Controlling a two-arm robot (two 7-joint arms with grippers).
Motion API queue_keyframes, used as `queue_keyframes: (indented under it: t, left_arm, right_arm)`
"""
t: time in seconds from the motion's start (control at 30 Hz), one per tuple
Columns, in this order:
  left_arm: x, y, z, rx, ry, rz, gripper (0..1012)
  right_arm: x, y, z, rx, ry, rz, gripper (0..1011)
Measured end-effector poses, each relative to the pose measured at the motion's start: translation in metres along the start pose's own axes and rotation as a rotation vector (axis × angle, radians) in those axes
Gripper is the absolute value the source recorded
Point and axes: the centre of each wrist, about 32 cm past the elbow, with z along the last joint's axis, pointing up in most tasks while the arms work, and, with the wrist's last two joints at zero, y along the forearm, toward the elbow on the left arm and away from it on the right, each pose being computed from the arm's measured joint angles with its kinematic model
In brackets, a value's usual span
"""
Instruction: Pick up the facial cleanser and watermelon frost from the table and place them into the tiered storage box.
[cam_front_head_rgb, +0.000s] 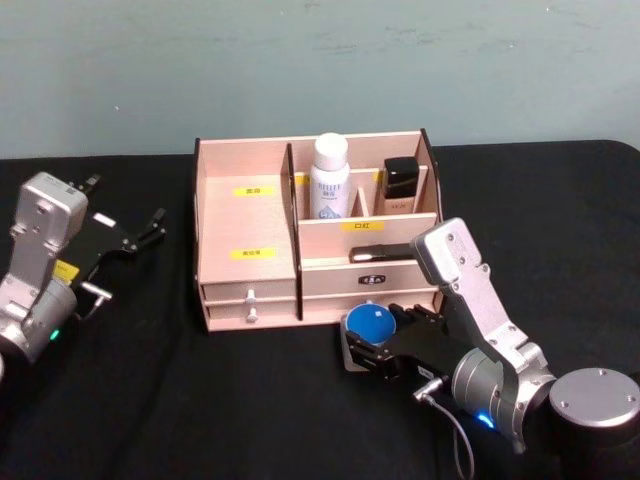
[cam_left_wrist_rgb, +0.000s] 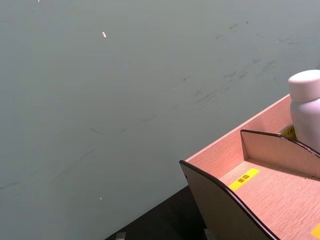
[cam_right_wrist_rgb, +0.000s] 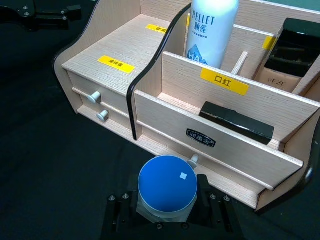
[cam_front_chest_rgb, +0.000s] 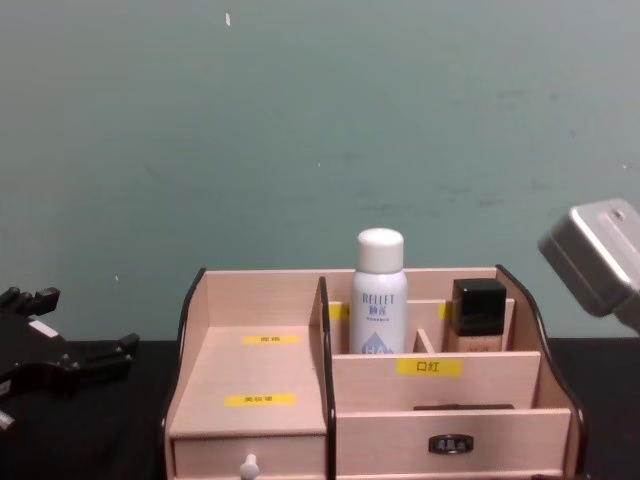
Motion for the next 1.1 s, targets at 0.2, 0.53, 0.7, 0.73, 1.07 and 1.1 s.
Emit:
queue_keyframes:
  t: [0.2,0.53,0.7,0.73,1.07,1.1]
  left_arm:
    - [0.0000,0.0000,0.0000,0.000,0.000,0.000,1010]
    - [0.0000,0.0000,0.0000,0.000,0.000,0.000,1010]
    - [0.0000,0.0000,0.0000,0.000,0.000,0.000,1010]
    - [0.0000,0.0000,0.0000,0.000,0.000,0.000,1010]
    - [0.0000,0.0000,0.0000,0.000,0.000,0.000,1010]
    - [0.0000,0.0000,0.0000,0.000,0.000,0.000,1010]
  right_arm:
    - [0.000,0.000,0.000,0.000,0.001,0.000,707]
    - [0.006,-0.005,0.004,0.049,-0.005,0.027,707]
    - [0.006,-0.010,0.013,0.082,-0.026,0.050,707]
    - [0.006,-0.012,0.016,0.095,-0.033,0.060,707]
    - [-0.002,-0.021,0.048,0.182,-0.071,0.134,707]
    - [-0.005,-0.020,0.053,0.196,-0.077,0.149,707]
